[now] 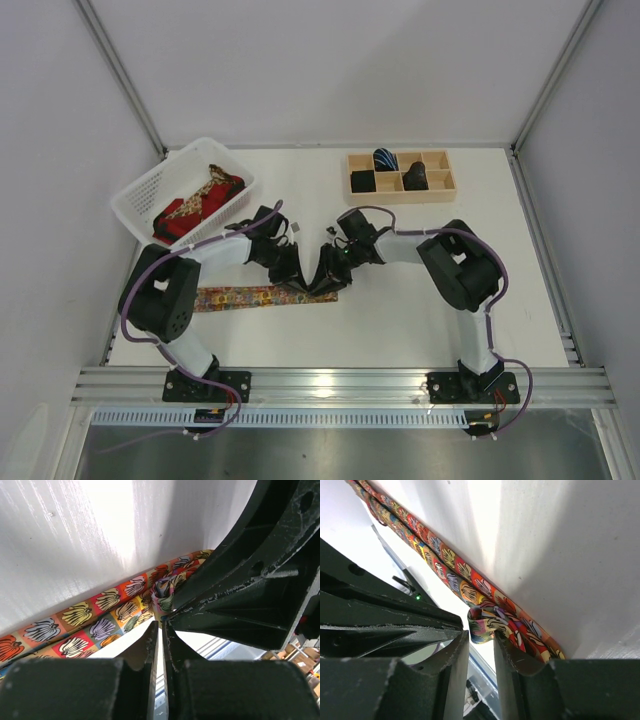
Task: Roll the ties
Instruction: Roll the tie
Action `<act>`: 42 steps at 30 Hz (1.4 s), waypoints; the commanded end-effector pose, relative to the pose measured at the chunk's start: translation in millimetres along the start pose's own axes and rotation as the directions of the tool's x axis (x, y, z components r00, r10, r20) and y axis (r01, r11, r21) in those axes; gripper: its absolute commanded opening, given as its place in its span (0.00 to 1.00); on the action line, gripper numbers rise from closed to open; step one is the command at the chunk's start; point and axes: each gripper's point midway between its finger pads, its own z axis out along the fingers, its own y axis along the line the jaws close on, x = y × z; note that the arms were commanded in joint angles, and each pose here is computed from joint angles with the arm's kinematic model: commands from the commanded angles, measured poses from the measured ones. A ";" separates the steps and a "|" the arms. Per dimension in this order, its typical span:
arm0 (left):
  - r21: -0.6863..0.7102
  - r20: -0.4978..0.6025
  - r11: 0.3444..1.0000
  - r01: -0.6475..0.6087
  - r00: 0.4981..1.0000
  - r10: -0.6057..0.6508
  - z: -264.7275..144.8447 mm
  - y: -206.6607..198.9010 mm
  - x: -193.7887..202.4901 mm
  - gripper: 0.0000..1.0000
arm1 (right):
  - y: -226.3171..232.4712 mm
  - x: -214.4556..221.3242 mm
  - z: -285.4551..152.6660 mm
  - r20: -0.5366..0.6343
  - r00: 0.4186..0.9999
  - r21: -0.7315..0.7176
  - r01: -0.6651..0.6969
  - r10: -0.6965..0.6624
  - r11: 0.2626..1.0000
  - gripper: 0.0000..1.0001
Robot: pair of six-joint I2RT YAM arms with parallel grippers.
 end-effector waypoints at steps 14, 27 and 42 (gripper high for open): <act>0.125 0.056 0.992 0.002 0.998 -0.009 -12.8 -31.5 -25.7 0.12 | 24.1 -1.5 -13.0 0.043 0.999 -0.177 0.030 -0.023 0.984 0.15; 0.142 0.053 0.990 0.008 0.998 -0.016 -10.9 -34.8 -28.4 0.11 | 19.7 5.4 -18.6 0.041 0.999 -0.196 0.027 -0.020 0.980 0.26; 0.141 -0.011 0.989 0.032 0.999 -0.030 7.9 -30.2 -17.2 0.11 | 6.6 -0.3 -11.8 0.040 0.999 -0.150 -0.005 0.011 0.989 0.00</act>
